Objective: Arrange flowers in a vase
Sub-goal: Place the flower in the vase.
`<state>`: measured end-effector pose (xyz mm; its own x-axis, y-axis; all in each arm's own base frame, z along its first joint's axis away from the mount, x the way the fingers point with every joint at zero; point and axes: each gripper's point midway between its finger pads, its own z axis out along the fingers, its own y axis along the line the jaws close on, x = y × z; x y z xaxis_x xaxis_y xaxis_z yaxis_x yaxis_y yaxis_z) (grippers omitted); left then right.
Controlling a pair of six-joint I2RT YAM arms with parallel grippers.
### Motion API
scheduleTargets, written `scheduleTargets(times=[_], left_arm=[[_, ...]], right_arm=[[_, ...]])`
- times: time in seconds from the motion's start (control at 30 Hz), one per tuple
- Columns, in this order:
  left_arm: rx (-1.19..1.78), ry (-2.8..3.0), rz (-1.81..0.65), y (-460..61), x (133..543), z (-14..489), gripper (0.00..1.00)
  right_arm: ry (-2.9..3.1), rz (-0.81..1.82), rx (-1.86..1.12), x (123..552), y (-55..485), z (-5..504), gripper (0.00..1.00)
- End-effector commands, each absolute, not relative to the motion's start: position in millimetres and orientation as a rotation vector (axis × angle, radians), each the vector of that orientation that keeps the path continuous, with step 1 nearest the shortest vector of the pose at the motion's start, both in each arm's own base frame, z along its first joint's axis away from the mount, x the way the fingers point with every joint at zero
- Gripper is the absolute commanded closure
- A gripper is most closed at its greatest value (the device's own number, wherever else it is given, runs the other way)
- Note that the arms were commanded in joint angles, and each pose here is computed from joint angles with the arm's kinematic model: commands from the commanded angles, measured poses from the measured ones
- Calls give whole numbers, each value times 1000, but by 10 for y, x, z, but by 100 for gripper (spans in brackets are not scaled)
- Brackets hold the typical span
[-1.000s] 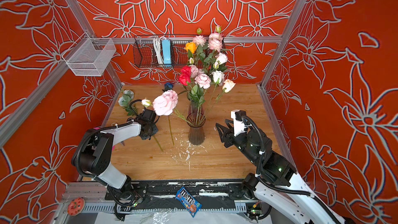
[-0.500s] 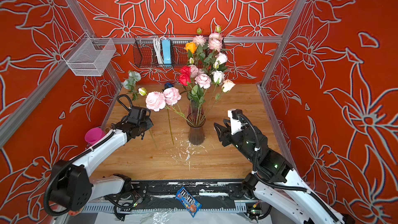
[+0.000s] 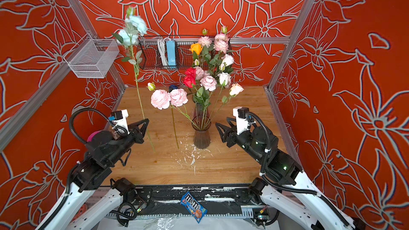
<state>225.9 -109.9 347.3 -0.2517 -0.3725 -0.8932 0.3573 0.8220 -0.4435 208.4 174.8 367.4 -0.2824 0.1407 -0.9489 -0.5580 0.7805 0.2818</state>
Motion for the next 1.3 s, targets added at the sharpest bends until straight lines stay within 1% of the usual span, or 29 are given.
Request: scheduleTargets(times=[0.0, 0.13, 0.37, 0.57, 0.77, 0.97, 1.0, 1.1, 1.17, 1.2, 1.23, 1.27], left_arm=[[214, 1589, -785, -1363, 1995, 3707, 100], [286, 1538, -800, -1405, 1846, 3805, 100], [466, 1449, -960, -1673, 1596, 4171, 100], [550, 1437, -1063, -1971, 1627, 4264, 100], [633, 1422, -1061, -2273, 1650, 4331, 100], [665, 1404, -1085, -2456, 1672, 4364, 100], [668, 1404, -1087, -2474, 1670, 4363, 100], [675, 1416, -1078, -2517, 1694, 4332, 100], [677, 1422, -1078, -2534, 1704, 4313, 100], [675, 1424, -1079, -2541, 1709, 4310, 100], [673, 1427, -1079, -2548, 1719, 4302, 100], [671, 1432, -1077, -2554, 1731, 4292, 100]], right_arm=[[1646, 811, -360, 2004, 1867, 4010, 36], [1620, 860, -380, 2003, 1966, 4157, 35], [1545, 1024, -497, 1924, 2298, 4525, 35], [1449, 1223, -591, 1827, 2610, 4904, 33], [1365, 1380, -667, 1772, 2856, 5177, 33], [1366, 1401, -649, 1923, 2995, 5260, 35], [1370, 1400, -649, 1940, 3013, 5262, 37], [1360, 1415, -666, 1929, 3042, 5296, 50], [1355, 1416, -670, 1925, 3045, 5305, 70], [1359, 1411, -669, 1931, 3043, 5298, 78], [1365, 1404, -668, 1941, 3042, 5285, 89], [1365, 1403, -666, 1938, 3038, 5284, 96]])
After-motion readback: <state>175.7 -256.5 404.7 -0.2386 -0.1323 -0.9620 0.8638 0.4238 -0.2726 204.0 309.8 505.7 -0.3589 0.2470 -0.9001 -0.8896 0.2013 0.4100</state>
